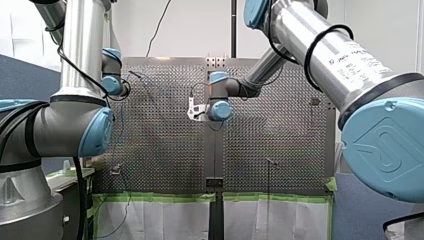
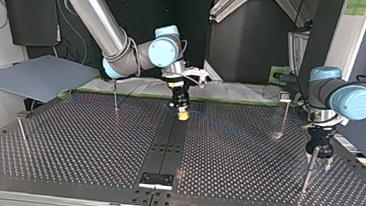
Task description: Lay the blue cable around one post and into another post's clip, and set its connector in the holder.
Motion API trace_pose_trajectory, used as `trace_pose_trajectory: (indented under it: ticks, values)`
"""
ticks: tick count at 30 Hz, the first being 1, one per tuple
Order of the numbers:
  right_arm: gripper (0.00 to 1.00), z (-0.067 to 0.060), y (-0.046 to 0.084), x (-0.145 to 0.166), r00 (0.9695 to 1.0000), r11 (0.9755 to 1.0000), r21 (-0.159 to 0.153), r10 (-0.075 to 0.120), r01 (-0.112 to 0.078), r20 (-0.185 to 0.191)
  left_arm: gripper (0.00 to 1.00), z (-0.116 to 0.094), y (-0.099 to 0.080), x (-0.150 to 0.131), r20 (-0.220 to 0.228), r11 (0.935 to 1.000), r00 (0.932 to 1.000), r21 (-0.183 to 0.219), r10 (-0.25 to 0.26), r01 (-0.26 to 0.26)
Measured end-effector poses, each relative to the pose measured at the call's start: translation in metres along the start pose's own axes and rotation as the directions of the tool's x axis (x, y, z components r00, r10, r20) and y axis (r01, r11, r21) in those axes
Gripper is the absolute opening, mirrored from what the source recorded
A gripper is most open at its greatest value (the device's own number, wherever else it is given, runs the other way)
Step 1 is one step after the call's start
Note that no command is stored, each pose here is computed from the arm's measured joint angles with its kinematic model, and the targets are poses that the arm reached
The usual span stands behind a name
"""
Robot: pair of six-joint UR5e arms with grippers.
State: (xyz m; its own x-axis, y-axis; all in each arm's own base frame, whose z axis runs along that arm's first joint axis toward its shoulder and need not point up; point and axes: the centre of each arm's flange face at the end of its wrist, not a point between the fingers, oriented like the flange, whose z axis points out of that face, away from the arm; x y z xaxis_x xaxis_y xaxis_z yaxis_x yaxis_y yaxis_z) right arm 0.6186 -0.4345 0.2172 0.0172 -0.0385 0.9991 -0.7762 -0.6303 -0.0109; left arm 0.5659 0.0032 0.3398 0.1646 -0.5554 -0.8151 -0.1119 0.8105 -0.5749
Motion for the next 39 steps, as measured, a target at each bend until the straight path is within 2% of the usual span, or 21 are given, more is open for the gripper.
trace_pose_trajectory:
  ticks: [14, 22, 39]
  values:
    - [0.00, -0.013, 0.024, -0.038, 0.9993, 0.9992, -0.040, 0.002, 0.000, 0.038, 1.00, 0.000, -0.002, 0.002, -0.004, 1.0000, 1.0000, 0.004, -0.001, 0.001]
    - [0.00, -0.017, 0.036, -0.049, 0.9985, 0.9984, -0.057, 0.003, 0.000, 0.054, 1.00, 0.000, -0.002, 0.002, -0.004, 1.0000, 1.0000, 0.005, -0.001, 0.001]
    - [0.00, -0.032, 0.060, -0.081, 0.9968, 0.9956, -0.094, 0.009, -0.002, 0.079, 1.00, 0.000, -0.002, 0.002, -0.004, 1.0000, 1.0000, 0.005, -0.001, 0.001]
